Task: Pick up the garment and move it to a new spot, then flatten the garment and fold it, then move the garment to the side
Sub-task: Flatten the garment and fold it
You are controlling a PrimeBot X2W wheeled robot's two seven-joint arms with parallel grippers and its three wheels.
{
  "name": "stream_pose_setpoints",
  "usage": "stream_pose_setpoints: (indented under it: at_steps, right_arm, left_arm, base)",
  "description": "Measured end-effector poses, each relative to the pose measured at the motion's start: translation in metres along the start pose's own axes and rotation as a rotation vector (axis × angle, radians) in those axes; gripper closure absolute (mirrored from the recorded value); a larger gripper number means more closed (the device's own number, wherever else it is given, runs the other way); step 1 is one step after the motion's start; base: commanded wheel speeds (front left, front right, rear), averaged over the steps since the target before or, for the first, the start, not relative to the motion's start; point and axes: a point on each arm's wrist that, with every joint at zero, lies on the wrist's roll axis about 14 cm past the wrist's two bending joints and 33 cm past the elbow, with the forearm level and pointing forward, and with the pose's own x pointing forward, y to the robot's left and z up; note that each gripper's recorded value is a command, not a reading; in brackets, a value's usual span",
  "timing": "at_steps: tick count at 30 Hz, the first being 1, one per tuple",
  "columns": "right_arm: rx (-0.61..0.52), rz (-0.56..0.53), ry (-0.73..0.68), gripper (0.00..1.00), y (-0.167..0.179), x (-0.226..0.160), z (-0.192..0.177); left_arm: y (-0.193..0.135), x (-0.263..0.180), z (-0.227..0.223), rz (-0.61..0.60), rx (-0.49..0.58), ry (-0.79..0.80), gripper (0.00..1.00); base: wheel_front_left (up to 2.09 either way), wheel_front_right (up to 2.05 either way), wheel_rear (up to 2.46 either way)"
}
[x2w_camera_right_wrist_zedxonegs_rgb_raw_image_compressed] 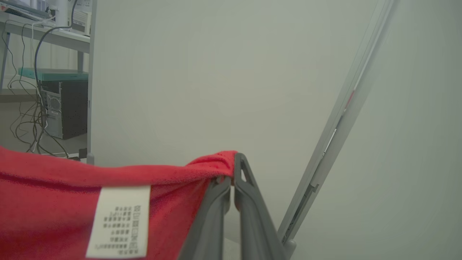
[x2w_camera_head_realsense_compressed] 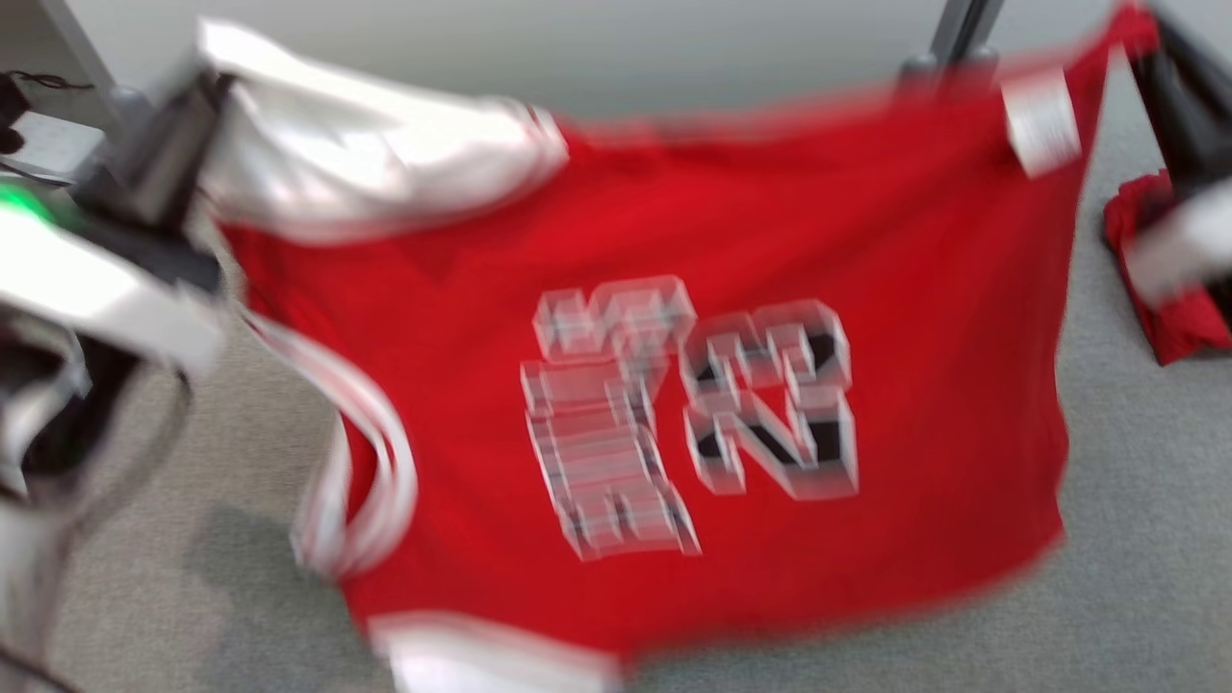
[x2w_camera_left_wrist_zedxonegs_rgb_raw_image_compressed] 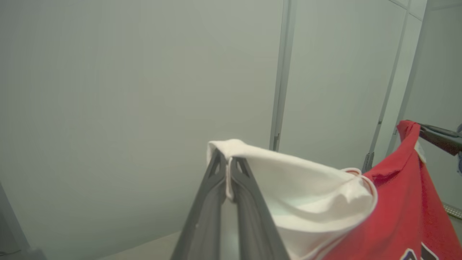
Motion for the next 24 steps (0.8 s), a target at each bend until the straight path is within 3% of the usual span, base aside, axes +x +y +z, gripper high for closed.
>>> stream_pose_setpoints:
  at_steps: [2, 5, 8, 11, 14, 19, 24]
  right_arm:
    - [-0.024, -0.010, -0.033, 1.00, -0.006, 0.036, 0.018]
    - [-0.123, -0.112, -0.220, 1.00, -0.041, 0.070, 0.080]
    - [-0.238, -0.163, -0.229, 1.00, -0.061, 0.085, 0.103]
    - [-0.273, -0.136, -0.070, 1.00, -0.053, 0.096, 0.049]
    - [-0.250, -0.090, 0.124, 1.00, -0.037, 0.093, -0.034]
    - [-0.158, -0.053, 0.354, 1.00, -0.014, 0.065, -0.144]
    - [-0.055, -0.034, 0.512, 1.00, 0.015, 0.019, -0.217]
  left_arm:
    - [0.024, 0.026, 0.019, 0.055, 0.150, -0.079, 1.00]
    - [0.043, 0.056, 0.076, 0.104, 0.326, -0.298, 1.00]
    - [0.039, 0.068, 0.111, 0.101, 0.346, -0.442, 1.00]
    - [0.041, 0.082, 0.072, 0.078, 0.321, -0.336, 1.00]
    - [0.053, 0.082, -0.021, 0.086, 0.233, -0.103, 1.00]
    - [0.052, 0.041, -0.167, 0.120, 0.032, 0.188, 1.00]
    - [0.036, 0.001, -0.237, 0.137, -0.088, 0.330, 1.00]
  base:
    - [0.00, 0.00, 0.00]
    - [0.00, 0.00, 0.00]
    - [0.00, 0.00, 0.00]
    - [0.00, 0.00, 0.00]
    - [0.00, 0.00, 0.00]
    - [0.00, 0.00, 0.00]
    - [0.00, 0.00, 0.00]
